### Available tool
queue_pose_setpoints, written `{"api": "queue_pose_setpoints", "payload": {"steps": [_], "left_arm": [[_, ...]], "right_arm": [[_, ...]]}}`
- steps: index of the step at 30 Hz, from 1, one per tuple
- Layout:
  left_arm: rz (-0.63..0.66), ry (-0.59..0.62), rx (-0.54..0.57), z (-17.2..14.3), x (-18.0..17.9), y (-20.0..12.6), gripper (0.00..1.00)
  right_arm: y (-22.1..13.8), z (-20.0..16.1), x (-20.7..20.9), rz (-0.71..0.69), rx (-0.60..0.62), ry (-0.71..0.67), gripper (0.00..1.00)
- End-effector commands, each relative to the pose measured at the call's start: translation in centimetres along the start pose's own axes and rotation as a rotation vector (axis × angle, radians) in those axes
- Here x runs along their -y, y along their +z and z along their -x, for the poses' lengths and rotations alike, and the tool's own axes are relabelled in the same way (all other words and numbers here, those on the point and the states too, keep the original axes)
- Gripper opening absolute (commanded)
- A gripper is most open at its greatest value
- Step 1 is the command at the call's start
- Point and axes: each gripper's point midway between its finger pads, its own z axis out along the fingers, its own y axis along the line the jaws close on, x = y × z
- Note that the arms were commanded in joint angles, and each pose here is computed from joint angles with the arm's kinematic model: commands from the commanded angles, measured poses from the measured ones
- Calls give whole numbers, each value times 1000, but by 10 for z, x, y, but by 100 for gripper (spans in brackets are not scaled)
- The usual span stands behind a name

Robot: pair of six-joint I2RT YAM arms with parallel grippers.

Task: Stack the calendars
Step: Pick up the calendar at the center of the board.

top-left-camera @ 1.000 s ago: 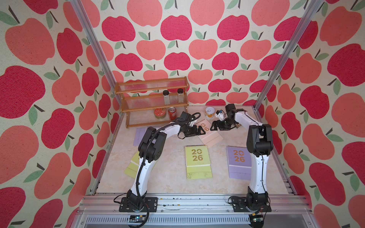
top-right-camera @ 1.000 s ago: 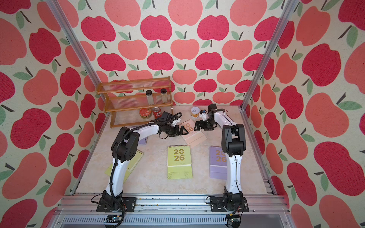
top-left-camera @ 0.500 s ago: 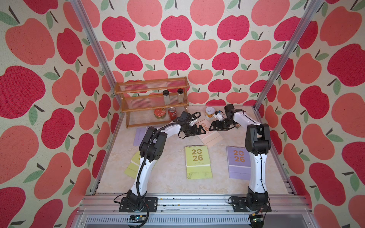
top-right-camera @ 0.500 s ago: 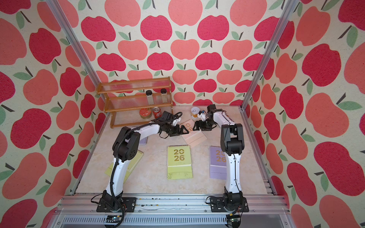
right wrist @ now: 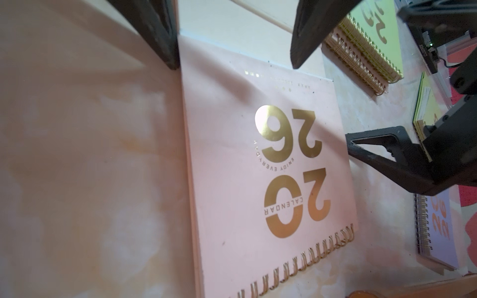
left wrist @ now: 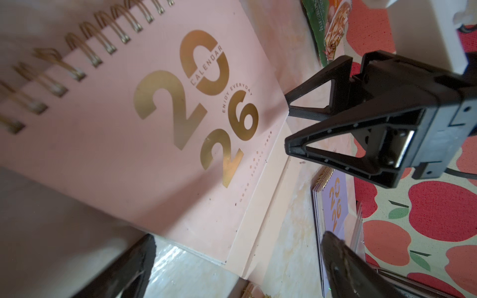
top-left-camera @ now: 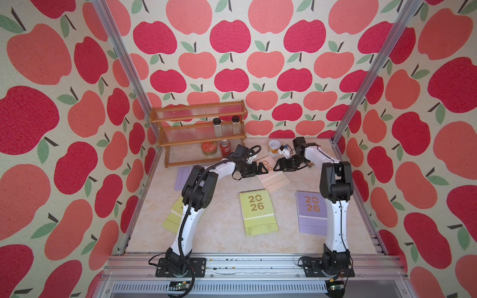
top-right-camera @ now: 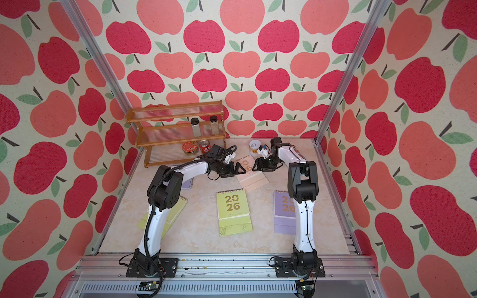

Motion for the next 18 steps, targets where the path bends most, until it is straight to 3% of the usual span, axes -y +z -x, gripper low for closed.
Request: {"api": "queue_pose_setpoints", "payload": {"steps": [1,18], "left_arm": [[25,-53,-60,-20,-20,21,97],[17,-51,-48,-17,-19,20,97]], "right_arm": [[-8,7,-49,157,21,-16,67],[-43,17,-91,273,107,-37,55]]}}
